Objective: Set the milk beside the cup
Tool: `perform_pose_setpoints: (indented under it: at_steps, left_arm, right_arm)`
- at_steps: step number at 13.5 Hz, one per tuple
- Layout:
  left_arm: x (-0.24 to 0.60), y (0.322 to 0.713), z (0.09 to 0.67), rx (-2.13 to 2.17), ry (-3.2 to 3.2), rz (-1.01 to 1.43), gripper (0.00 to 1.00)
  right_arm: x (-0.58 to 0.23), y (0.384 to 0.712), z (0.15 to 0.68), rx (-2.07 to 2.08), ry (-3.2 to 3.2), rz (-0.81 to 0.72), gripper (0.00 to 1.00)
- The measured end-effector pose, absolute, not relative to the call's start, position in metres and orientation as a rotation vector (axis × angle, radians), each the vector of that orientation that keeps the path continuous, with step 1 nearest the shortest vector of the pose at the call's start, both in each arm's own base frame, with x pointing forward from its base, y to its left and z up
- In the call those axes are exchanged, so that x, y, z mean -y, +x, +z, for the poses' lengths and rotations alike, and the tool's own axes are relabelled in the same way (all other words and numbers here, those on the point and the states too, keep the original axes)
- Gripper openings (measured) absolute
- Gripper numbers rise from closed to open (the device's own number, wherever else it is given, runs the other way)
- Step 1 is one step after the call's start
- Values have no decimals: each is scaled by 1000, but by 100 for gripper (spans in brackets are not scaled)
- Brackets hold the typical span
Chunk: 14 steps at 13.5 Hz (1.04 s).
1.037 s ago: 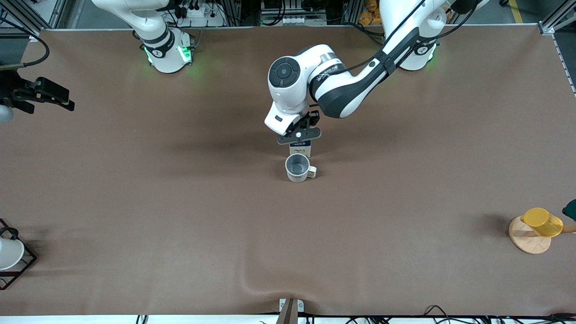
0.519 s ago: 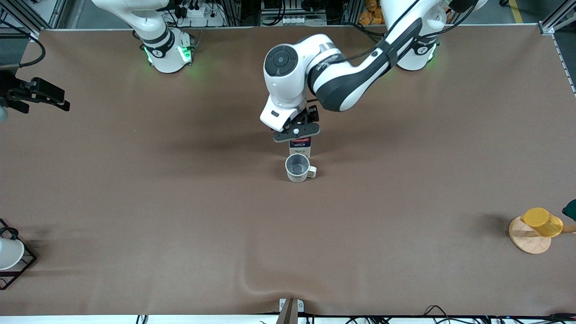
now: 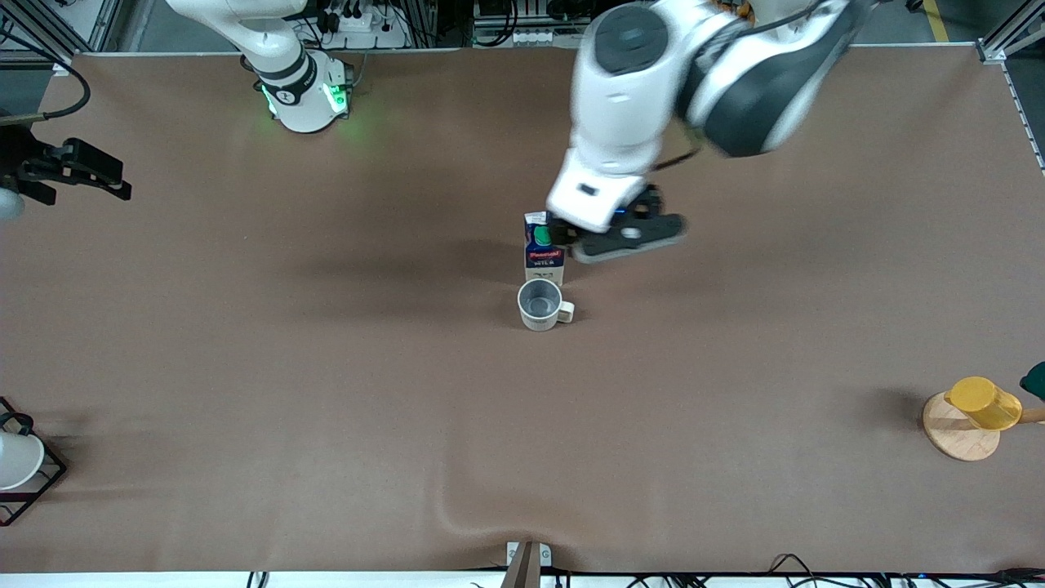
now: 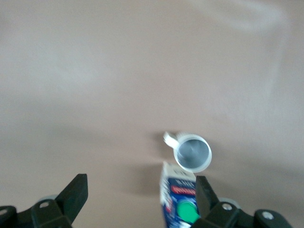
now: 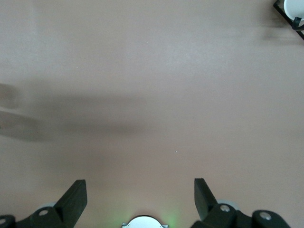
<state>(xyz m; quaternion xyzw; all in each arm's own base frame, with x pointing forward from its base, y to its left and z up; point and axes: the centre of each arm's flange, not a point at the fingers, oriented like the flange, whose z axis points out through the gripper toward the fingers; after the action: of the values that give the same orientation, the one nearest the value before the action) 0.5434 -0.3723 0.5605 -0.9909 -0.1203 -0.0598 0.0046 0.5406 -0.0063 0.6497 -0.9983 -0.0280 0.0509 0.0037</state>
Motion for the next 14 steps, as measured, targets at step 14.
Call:
perform_pose_setpoints:
  at_steps: [14]
  left_arm:
    - [155,581,640,461,-3119,-116,100]
  right_arm:
    - [41,546,637,-10,-3153,203,100]
